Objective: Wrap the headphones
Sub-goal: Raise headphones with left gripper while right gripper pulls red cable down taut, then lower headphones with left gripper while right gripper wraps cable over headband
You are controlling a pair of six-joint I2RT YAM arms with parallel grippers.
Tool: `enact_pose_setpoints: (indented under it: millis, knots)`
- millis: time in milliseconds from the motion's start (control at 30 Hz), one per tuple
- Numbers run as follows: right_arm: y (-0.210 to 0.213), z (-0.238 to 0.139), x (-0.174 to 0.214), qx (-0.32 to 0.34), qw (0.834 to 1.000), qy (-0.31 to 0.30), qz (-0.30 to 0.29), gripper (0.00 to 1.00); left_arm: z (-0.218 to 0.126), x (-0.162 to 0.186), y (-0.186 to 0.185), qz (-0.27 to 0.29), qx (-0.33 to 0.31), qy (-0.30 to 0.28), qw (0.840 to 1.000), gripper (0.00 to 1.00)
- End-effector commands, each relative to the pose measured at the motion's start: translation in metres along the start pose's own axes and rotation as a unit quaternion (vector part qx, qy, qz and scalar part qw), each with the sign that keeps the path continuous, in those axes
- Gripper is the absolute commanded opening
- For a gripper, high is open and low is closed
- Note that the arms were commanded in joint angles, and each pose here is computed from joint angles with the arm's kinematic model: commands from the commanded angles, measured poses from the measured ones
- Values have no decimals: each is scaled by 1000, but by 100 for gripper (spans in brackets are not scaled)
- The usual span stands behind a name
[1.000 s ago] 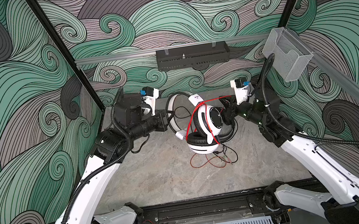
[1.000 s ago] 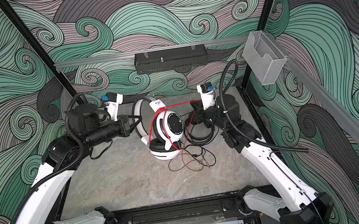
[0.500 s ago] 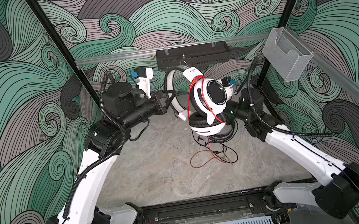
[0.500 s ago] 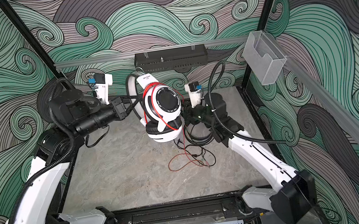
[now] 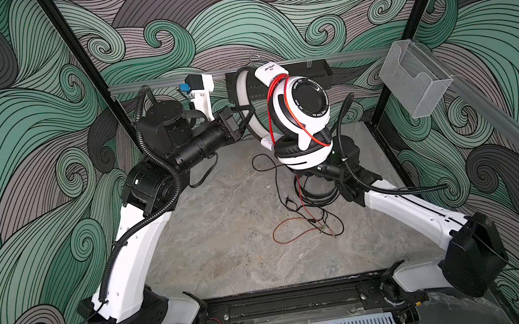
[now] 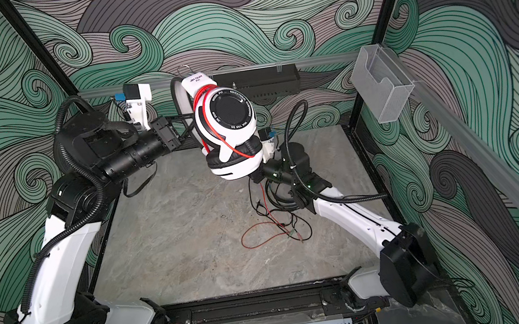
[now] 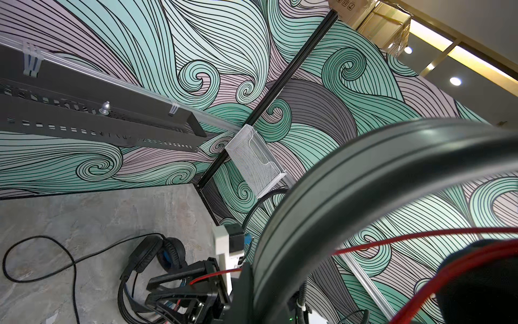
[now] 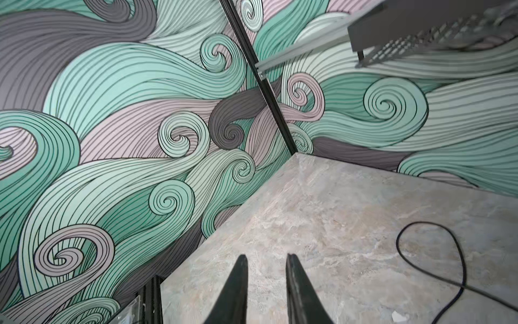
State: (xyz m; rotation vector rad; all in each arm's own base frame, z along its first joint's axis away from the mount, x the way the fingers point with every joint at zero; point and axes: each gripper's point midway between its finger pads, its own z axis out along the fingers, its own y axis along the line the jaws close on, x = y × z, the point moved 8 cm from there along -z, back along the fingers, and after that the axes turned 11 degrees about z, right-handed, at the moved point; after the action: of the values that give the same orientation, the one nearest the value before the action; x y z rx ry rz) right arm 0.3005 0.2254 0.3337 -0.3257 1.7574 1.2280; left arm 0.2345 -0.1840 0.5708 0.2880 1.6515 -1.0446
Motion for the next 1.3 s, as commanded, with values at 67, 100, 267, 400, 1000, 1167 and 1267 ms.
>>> enact_pose_setpoints:
  millis: [67,100,267,400,1000,1167,1267]
  knots:
    - [-9,7,37,-10,999,45,11,22,-23,-39,-19,-17,17,-96,995,0]
    - [-10,8,43,-10,998,54,11,21,-24,-41,-18,-18,14,-101,995,0]
    - [-14,7,72,-1,995,95,15,16,-28,-49,-9,-34,-18,-131,991,0]
    - [-11,4,88,7,992,123,7,6,-35,-55,6,-66,-74,-173,980,0]
    - [63,-40,92,174,909,300,-232,0,-31,-21,125,-122,-376,-229,889,0]
    - [112,-44,74,165,875,303,-340,0,-17,25,160,-25,-477,-139,867,0]
    - [137,-45,53,157,863,285,-387,0,-13,53,170,45,-508,-84,856,0]
